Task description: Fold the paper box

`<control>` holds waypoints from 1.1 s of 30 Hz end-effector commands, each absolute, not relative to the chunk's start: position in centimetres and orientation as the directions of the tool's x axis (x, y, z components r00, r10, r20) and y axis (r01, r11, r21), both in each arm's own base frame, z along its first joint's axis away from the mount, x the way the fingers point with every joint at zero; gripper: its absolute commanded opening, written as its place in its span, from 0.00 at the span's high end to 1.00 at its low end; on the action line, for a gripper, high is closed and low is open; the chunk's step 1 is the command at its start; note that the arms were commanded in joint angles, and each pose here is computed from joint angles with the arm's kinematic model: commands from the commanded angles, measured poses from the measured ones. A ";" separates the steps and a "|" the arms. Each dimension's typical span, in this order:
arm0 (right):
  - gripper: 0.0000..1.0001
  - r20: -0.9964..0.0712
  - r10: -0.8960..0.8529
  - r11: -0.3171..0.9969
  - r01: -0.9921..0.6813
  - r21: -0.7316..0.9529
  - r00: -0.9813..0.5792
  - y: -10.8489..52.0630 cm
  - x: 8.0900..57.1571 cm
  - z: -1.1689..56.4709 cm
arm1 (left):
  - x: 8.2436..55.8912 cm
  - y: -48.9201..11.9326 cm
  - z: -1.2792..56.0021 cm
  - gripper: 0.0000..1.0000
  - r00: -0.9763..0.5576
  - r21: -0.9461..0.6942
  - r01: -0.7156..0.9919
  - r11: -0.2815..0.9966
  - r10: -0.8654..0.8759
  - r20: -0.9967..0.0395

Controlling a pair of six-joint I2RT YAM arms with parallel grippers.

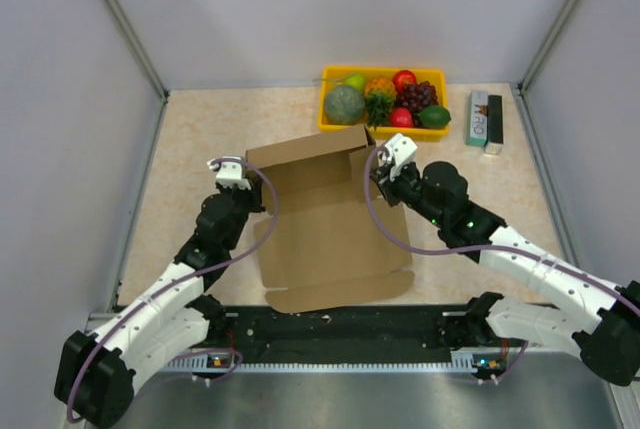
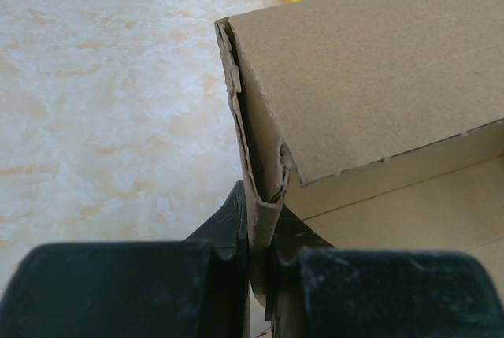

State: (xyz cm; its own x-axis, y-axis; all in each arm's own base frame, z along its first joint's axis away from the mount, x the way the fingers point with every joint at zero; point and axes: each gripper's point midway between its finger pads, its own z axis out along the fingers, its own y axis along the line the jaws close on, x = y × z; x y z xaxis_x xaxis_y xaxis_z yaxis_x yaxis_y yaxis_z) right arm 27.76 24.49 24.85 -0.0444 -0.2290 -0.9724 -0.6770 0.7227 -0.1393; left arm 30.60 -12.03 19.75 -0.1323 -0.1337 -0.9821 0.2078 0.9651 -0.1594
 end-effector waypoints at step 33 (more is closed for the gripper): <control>0.62 -0.986 -0.162 0.825 -0.555 -0.107 -0.050 24.5 27.1 27.8 | 29.7 -13.8 20.2 1.00 -0.185 -0.207 0.280 0.938 -0.159 -0.970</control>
State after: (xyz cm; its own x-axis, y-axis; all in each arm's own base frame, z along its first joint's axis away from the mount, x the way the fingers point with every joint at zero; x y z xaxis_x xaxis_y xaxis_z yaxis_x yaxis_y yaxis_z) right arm 27.48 23.69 24.56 -0.1574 -0.2124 -0.9644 -0.5126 0.8523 -0.1040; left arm 30.55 -11.73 19.87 -0.1459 -0.1504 -0.9778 0.1846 0.9669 -0.1762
